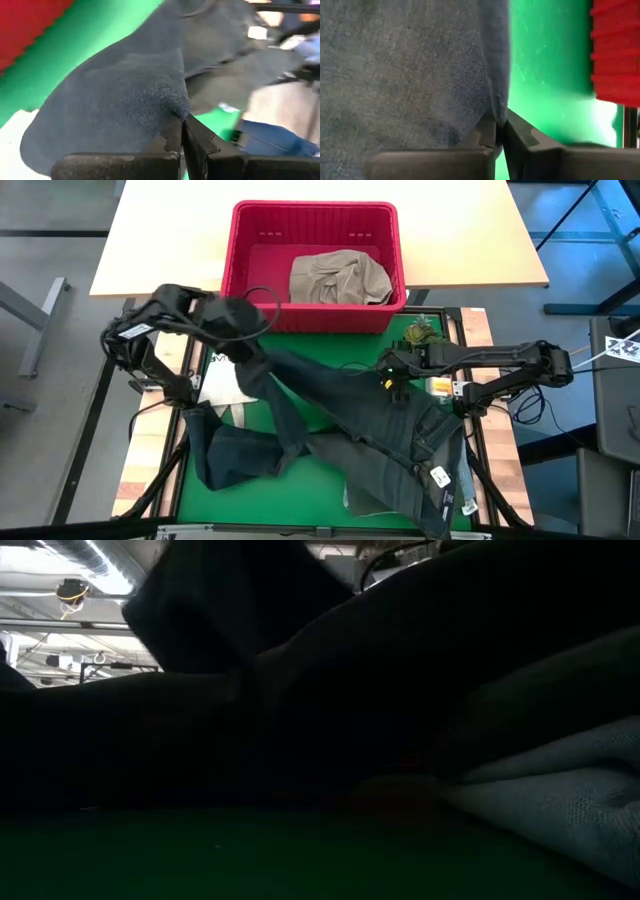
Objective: Fold Laundry from Bin
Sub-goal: Remove the dark blue jean from the red bin
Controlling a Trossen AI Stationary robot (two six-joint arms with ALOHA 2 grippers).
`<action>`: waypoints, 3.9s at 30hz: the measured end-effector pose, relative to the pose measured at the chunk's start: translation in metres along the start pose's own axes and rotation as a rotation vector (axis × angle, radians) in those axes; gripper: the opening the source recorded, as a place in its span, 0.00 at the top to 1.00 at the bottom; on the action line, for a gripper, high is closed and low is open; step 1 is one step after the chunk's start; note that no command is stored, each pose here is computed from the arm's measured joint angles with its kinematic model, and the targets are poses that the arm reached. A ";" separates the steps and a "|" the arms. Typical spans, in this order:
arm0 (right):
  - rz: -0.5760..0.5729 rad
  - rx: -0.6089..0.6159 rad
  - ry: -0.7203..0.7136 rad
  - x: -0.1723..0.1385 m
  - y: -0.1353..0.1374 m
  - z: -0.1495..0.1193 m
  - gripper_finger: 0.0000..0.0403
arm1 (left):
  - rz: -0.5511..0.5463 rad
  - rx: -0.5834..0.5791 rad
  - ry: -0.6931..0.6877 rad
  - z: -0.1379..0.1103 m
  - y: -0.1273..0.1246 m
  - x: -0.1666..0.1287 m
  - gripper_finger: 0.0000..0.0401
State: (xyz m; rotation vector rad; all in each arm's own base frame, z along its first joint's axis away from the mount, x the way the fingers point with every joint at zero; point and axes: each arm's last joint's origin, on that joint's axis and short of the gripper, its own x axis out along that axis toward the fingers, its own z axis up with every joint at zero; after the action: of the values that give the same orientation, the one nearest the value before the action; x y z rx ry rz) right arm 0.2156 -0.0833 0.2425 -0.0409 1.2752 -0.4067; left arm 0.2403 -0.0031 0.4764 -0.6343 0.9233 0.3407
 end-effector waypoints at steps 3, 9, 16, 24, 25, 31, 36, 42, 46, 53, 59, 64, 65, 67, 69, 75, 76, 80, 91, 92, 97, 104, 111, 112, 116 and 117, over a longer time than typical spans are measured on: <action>-0.017 0.041 0.062 -0.001 0.000 -0.006 0.98 | 0.111 -0.043 0.032 0.005 0.014 0.023 1.00; -0.062 0.055 0.216 -0.001 0.000 -0.021 0.96 | 0.255 -0.138 0.122 0.013 0.046 0.059 1.00; -0.062 0.048 0.202 0.013 0.004 -0.027 0.97 | 0.398 -0.217 0.277 0.007 0.086 0.103 1.00; -0.149 0.053 0.159 0.021 0.004 -0.026 0.96 | 0.619 -0.154 0.262 0.000 0.130 0.147 1.00; -0.155 0.055 0.152 0.021 0.003 -0.026 0.96 | 0.636 -0.139 0.253 -0.001 0.134 0.151 1.00; -0.160 0.063 0.128 0.021 0.003 -0.023 0.94 | 0.695 -0.047 0.216 -0.002 0.151 0.170 0.95; -0.160 0.063 0.128 0.021 0.003 -0.023 0.92 | 0.705 0.011 0.242 -0.005 0.154 0.173 0.86; -0.156 0.063 0.128 0.021 0.003 -0.023 0.92 | 0.705 0.030 0.247 -0.004 0.154 0.173 0.69; -0.153 0.063 0.128 0.021 0.003 -0.023 0.92 | 0.691 0.023 0.242 0.000 0.151 0.166 0.62; -0.139 0.063 0.131 0.021 0.004 -0.024 0.92 | 0.684 0.021 0.213 0.014 0.139 0.137 0.59; -0.139 0.063 0.131 0.021 0.004 -0.024 0.92 | 0.630 -0.060 0.173 0.023 0.129 0.114 0.61; -0.138 0.063 0.132 0.021 0.004 -0.024 0.92 | 0.400 -0.272 0.227 0.018 0.111 0.116 0.63; -0.139 0.063 0.132 0.021 0.004 -0.024 0.92 | 0.356 -0.294 0.254 0.015 0.106 0.118 0.63; -0.138 0.063 0.132 0.021 0.004 -0.024 0.92 | 0.306 -0.318 0.305 0.007 0.095 0.123 0.63; -0.138 0.063 0.132 0.021 0.004 -0.024 0.92 | 0.298 -0.328 0.341 -0.002 0.084 0.130 0.63; -0.138 0.062 0.133 0.021 0.004 -0.024 0.92 | 0.301 -0.355 0.345 -0.033 0.056 0.161 0.63; -0.138 0.062 0.133 0.021 0.004 -0.024 0.92 | 0.294 -0.356 0.336 -0.038 0.053 0.167 0.63; -0.138 0.062 0.133 0.021 0.004 -0.024 0.92 | 0.273 -0.351 0.274 -0.055 0.045 0.193 0.63; -0.138 0.062 0.133 0.021 0.004 -0.024 0.92 | 0.309 -0.411 0.237 -0.100 0.051 0.235 0.63; -0.138 0.062 0.133 0.021 0.004 -0.024 0.92 | 0.309 -0.414 0.234 -0.102 0.051 0.238 0.63; -0.138 0.062 0.133 0.021 0.004 -0.024 0.92 | 0.280 -0.417 0.178 -0.109 0.054 0.249 0.63; -0.138 0.063 0.132 0.021 0.004 -0.024 0.92 | 0.244 -0.446 0.131 -0.118 0.060 0.262 0.63; -0.138 0.063 0.132 0.021 0.004 -0.024 0.92 | 0.197 -0.476 0.092 -0.125 0.067 0.273 0.63; -0.138 0.063 0.132 0.021 0.004 -0.024 0.92 | 0.188 -0.476 0.084 -0.125 0.067 0.275 0.63; -0.138 0.063 0.132 0.021 0.004 -0.024 0.92 | 0.179 -0.474 0.038 -0.128 0.070 0.279 0.63; -0.138 0.062 0.132 0.021 0.004 -0.024 0.92 | 0.182 -0.472 0.031 -0.128 0.071 0.280 0.63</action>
State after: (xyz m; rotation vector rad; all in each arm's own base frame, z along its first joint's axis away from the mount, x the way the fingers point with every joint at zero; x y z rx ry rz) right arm 0.1993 -0.0819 0.2149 -0.0502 1.3934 -0.5756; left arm 0.2809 -0.0284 0.1641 -0.9908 0.9385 0.7256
